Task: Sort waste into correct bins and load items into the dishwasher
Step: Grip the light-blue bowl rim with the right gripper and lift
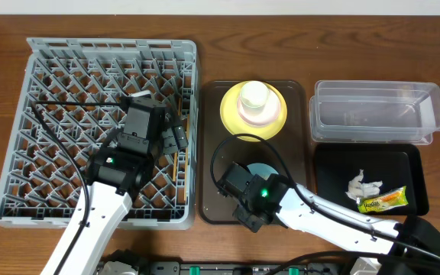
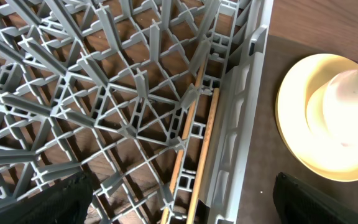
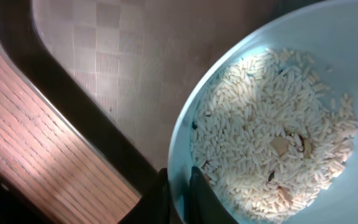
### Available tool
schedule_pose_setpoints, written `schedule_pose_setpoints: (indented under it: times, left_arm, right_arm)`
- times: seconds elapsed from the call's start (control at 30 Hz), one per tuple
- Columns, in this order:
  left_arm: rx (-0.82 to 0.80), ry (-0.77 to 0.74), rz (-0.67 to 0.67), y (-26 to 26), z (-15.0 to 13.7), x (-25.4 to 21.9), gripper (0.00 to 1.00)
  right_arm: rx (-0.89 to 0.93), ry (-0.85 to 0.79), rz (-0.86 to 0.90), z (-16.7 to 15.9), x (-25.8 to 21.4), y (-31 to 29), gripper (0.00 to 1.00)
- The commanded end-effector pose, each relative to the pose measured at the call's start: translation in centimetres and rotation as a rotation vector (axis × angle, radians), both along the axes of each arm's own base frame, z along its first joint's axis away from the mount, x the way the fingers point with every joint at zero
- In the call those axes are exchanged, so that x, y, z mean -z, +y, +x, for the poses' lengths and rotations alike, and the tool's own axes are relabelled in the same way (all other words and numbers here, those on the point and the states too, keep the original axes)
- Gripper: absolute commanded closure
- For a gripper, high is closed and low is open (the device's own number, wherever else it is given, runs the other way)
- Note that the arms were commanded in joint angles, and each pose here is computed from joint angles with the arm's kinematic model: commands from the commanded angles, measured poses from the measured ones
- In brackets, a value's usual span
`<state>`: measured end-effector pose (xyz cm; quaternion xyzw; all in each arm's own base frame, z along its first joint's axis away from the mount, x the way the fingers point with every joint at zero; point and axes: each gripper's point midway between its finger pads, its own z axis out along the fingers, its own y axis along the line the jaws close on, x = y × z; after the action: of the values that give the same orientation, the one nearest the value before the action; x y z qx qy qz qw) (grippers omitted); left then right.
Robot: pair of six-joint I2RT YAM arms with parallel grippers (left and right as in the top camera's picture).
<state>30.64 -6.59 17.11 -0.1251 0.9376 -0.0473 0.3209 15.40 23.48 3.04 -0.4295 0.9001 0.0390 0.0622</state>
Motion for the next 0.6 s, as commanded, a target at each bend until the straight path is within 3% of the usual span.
schedule_pose_setpoints:
  times: [0.0, 0.3, 0.57]
  left_arm:
    - [-0.004, -0.015, -0.008, 0.0, 0.2, -0.7, 0.07]
    - [-0.004, -0.015, -0.008, 0.0, 0.2, -0.7, 0.06]
    - [-0.004, -0.015, -0.008, 0.0, 0.2, -0.7, 0.07]
  right_arm:
    - [-0.006, 0.023, -0.022, -0.7, 0.6, -0.5, 0.88]
    - [-0.007, 0.027, -0.029, -0.8, 0.6, -0.6, 0.99]
    - [0.024, -0.015, -0.020, 0.8, -0.2, -0.5, 0.99]
